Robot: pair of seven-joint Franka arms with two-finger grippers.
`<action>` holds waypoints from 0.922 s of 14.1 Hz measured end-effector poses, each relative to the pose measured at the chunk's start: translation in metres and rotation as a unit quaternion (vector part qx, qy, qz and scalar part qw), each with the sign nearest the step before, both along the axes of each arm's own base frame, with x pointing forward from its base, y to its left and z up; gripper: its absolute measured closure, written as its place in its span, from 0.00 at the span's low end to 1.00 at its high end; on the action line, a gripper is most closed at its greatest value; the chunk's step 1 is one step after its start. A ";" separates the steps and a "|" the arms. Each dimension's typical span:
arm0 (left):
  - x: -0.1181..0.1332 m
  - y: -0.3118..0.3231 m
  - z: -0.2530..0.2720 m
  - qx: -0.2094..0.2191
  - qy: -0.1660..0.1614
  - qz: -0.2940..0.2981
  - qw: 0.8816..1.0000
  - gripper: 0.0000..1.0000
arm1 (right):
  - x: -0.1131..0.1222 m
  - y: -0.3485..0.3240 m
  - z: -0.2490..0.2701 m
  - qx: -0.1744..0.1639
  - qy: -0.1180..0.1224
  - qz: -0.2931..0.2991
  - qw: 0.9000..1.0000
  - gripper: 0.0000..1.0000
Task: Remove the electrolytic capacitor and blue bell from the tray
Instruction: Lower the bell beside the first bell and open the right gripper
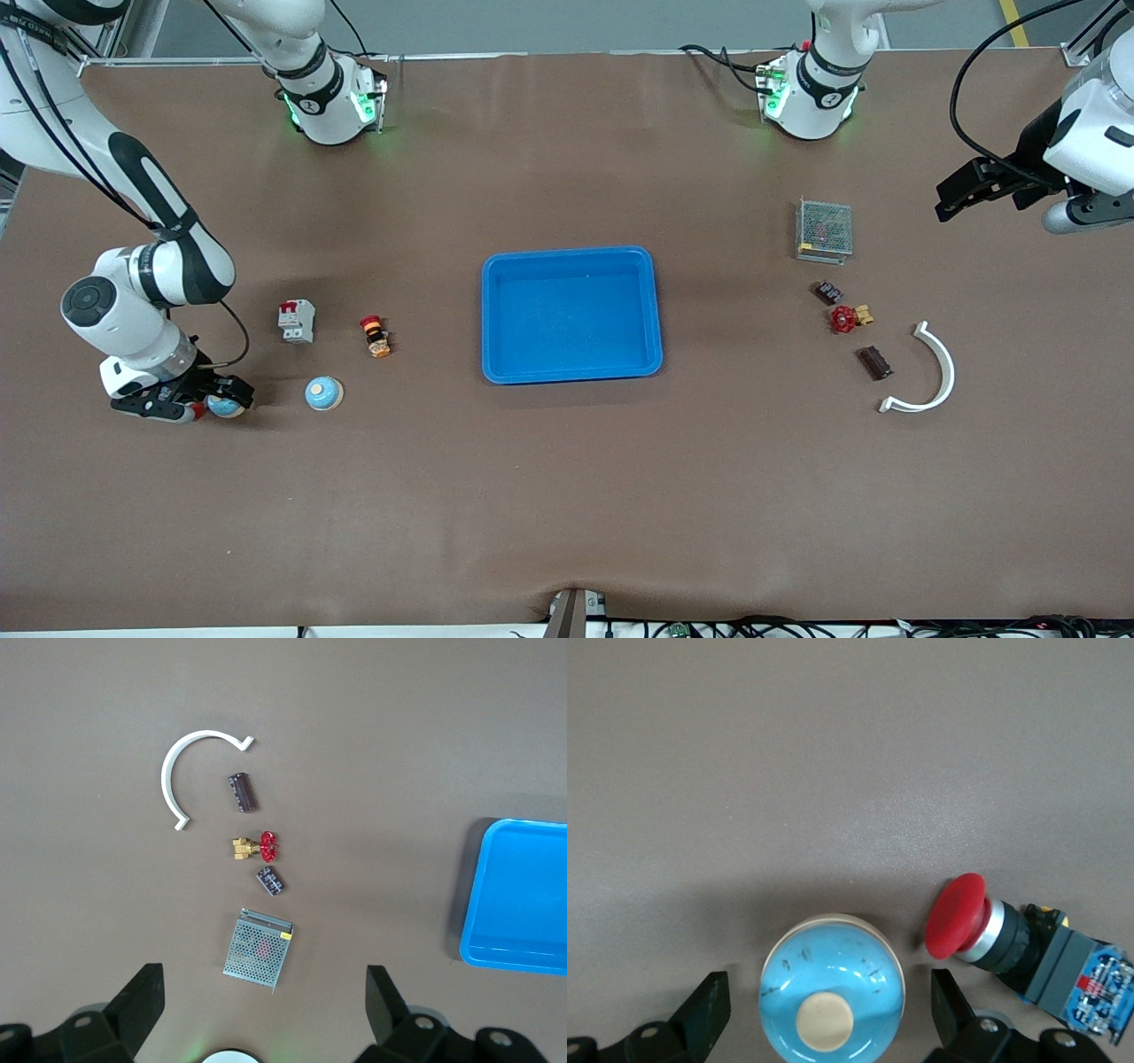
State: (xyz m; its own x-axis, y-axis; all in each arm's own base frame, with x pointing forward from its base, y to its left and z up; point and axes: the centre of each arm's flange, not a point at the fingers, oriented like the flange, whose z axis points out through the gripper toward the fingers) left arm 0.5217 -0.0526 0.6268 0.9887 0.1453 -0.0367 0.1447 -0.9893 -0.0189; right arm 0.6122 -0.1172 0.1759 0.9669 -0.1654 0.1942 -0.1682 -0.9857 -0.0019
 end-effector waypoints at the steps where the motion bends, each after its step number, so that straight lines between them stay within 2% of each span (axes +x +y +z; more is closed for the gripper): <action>1: 0.000 0.000 0.000 0.000 0.001 0.000 1.000 0.00 | 0.000 0.000 0.002 -0.001 0.000 0.000 1.000 0.00; 5: 0.000 0.000 0.000 0.000 0.001 0.000 1.000 0.00 | 0.004 0.004 0.011 0.005 -0.004 -0.042 0.999 0.00; 8: 0.000 0.000 0.000 0.000 0.001 0.000 1.000 0.00 | 0.017 0.020 0.034 -0.002 0.022 -0.042 0.999 0.00; 11: 0.000 0.000 -0.001 0.000 0.002 0.000 1.000 0.00 | 0.034 0.034 0.062 -0.009 0.032 -0.038 0.999 0.00; 12: 0.000 0.000 -0.001 0.000 0.002 0.000 1.000 0.00 | 0.037 0.034 0.067 -0.011 0.032 -0.038 0.999 0.07; 13: 0.000 0.000 -0.001 0.000 0.002 0.000 1.000 0.00 | 0.039 0.033 0.069 -0.012 0.030 -0.039 0.999 0.19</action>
